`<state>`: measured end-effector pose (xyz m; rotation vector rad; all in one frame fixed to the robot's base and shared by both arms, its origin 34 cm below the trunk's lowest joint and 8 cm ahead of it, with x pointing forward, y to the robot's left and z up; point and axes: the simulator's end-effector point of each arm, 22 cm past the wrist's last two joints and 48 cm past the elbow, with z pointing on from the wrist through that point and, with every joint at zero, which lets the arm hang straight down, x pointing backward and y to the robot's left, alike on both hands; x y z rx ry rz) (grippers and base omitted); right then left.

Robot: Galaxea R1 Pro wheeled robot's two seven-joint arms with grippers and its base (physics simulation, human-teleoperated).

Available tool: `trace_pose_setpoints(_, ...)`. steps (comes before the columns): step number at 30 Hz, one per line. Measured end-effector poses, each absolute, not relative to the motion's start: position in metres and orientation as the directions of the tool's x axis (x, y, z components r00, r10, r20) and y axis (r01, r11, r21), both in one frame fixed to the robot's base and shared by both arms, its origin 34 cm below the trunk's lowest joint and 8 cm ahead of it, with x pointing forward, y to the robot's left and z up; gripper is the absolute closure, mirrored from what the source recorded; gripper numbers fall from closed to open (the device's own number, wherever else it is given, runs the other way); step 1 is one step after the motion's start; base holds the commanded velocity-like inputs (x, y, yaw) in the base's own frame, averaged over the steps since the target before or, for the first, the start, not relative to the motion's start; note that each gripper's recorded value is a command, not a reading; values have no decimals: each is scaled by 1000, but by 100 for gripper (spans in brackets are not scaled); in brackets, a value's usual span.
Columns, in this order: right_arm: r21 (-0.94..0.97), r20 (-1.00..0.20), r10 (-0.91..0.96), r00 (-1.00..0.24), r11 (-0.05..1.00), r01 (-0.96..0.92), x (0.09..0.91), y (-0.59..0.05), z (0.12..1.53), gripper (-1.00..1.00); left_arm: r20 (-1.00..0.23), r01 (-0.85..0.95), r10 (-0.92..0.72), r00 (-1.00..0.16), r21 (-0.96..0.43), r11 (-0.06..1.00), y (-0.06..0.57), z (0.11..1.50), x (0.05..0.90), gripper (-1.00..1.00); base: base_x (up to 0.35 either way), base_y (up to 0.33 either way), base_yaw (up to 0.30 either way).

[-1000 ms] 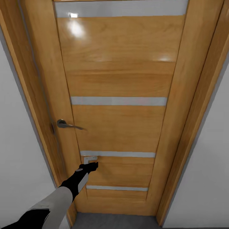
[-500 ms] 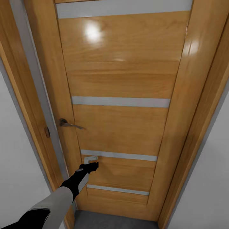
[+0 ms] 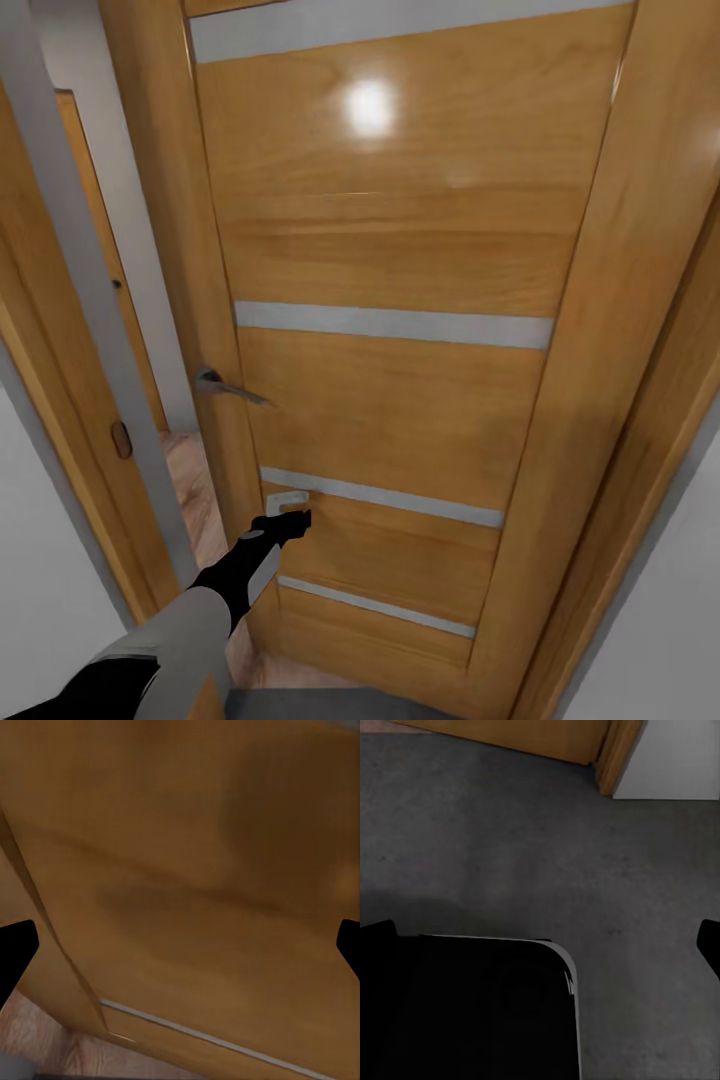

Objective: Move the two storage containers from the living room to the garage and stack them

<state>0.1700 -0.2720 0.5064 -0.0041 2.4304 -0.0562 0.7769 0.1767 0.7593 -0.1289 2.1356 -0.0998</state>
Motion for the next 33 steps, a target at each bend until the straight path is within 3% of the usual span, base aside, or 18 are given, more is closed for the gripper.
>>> trace_pose_setpoints(12, -42, -652, -18, -758, 999, 12, 170, -272, 507, -100, -833, -53, -132, -537, -123, 991, 177, 758, 776, -100, 229, 0, 0)
trace_pose_setpoints(23, -42, -652, -19, -758, 999, 11, 170, -272, 506, -100, -835, -53, -131, -534, -122, 991, 176, 759, 777, -100, 53, 0, 0)
trace_pose_setpoints(33, -42, -652, -18, -758, 999, 12, 170, -272, 507, -100, -833, -52, -131, -538, -122, 991, 176, 759, 776, -100, 287, 0, 0)
